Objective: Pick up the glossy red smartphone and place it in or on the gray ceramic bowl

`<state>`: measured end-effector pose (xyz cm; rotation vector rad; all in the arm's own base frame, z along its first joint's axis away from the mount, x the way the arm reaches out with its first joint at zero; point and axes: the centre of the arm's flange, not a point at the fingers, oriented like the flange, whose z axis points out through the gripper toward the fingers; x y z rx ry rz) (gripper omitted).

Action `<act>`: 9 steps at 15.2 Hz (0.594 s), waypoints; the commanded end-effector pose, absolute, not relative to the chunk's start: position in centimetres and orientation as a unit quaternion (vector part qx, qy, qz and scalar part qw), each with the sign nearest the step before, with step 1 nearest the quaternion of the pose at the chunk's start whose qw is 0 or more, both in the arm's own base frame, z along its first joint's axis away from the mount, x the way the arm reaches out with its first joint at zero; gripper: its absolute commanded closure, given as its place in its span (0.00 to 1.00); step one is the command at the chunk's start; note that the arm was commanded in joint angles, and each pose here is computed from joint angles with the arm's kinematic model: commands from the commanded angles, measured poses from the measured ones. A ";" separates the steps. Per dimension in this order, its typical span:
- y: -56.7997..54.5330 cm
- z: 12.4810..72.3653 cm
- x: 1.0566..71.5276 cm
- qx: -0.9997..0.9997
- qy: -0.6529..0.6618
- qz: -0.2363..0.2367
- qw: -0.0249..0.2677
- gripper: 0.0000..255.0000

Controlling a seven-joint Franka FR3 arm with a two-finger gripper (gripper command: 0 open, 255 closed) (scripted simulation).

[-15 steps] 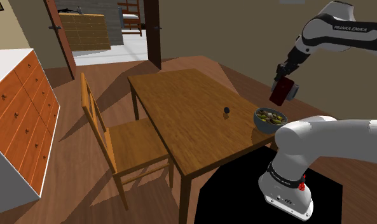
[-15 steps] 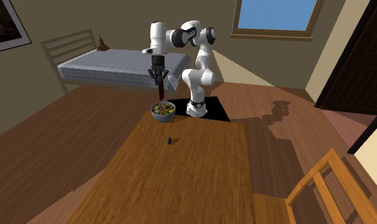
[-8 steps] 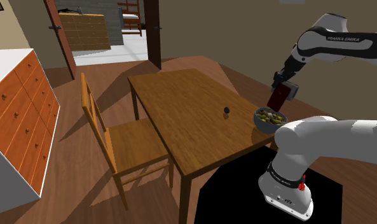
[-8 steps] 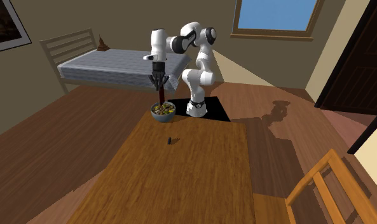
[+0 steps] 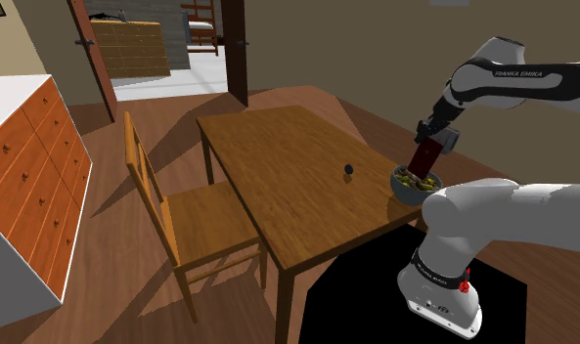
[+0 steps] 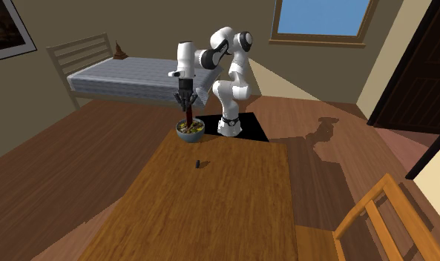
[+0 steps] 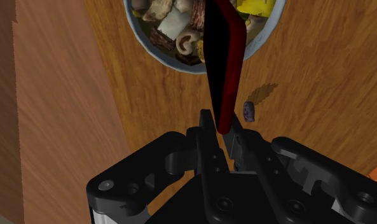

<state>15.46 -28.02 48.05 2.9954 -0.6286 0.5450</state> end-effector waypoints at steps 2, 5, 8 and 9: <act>-28.0 47.6 15.5 0.964 -0.202 0.173 0.015 1.00; -28.0 47.6 15.5 0.964 -0.202 0.173 0.015 1.00; -28.1 47.7 15.5 0.964 -0.202 0.173 0.015 0.00; -28.1 47.7 15.5 0.964 -0.202 0.173 0.015 0.00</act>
